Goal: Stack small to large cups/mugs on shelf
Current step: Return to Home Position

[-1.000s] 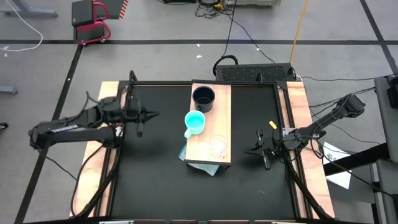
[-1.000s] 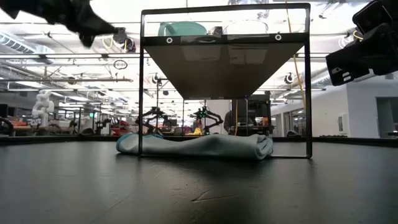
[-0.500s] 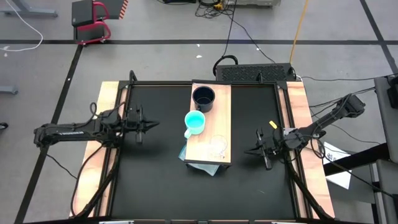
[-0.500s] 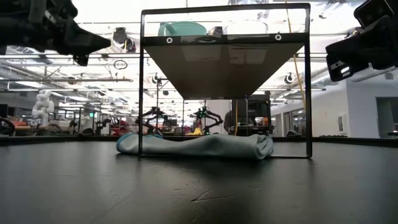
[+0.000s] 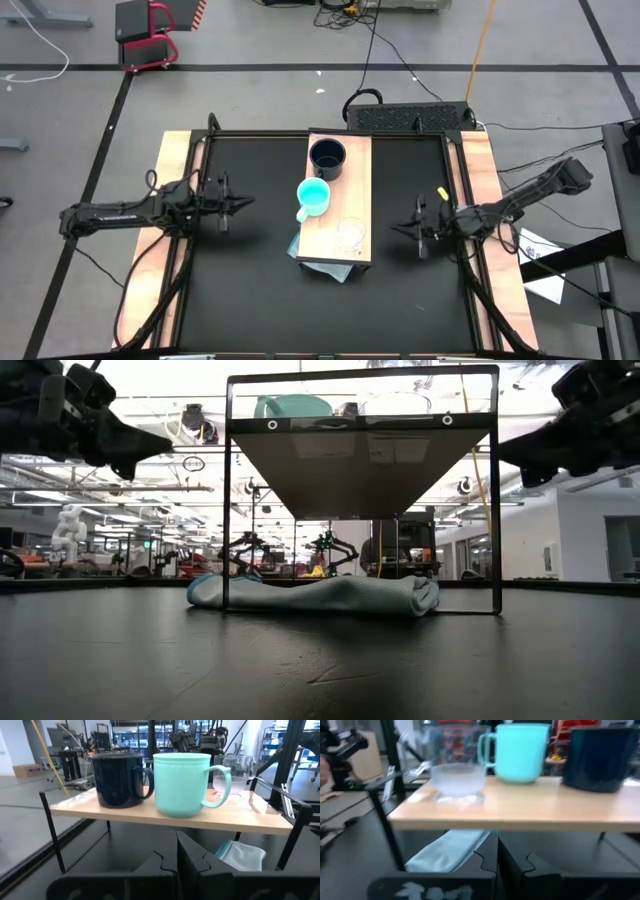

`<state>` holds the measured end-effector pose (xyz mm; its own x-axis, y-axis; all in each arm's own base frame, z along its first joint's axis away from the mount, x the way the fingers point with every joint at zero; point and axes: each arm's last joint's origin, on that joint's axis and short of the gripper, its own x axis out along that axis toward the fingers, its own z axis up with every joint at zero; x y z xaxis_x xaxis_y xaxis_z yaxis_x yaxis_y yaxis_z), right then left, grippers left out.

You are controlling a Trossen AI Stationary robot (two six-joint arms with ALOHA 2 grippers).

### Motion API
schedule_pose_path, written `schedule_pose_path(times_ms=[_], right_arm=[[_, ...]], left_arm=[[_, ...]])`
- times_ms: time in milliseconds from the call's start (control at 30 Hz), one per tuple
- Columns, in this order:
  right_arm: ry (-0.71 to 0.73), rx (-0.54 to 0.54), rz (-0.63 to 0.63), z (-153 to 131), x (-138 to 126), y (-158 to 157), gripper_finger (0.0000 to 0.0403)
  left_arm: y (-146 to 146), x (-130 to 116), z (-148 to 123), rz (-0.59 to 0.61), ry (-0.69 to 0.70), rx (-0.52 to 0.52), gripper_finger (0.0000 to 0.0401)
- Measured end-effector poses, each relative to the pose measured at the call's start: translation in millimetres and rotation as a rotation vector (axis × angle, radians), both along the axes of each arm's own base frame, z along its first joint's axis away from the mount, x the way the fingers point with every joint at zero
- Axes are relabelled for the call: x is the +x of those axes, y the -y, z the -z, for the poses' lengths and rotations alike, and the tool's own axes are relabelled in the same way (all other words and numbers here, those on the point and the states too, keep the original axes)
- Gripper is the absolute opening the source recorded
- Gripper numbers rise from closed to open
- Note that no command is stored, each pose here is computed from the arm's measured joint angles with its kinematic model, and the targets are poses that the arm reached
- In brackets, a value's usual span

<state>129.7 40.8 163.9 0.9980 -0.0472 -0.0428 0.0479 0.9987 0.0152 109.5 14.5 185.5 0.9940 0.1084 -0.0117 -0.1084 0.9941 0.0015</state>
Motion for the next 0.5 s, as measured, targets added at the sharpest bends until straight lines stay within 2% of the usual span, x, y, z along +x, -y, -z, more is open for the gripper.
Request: schedule_pose_path(times_ms=[100, 267, 500], right_arm=[[0.055, -0.012, 0.023, -6.3, -0.4, 4.1, 0.0000], [0.173, -0.017, -0.055, -19.5, -5.3, 5.9, 0.0000], [0.204, -0.028, -0.037, -23.9, -13.1, 9.3, 0.0000]], left_arm=[[0.0, -1.2, -1.3, -0.007, 0.012, 0.020, 0.0000], [0.2, -2.9, -2.2, -0.007, 0.023, 0.027, 0.0000], [0.8, -7.0, -0.7, -0.007, 0.010, 0.051, 0.0000]])
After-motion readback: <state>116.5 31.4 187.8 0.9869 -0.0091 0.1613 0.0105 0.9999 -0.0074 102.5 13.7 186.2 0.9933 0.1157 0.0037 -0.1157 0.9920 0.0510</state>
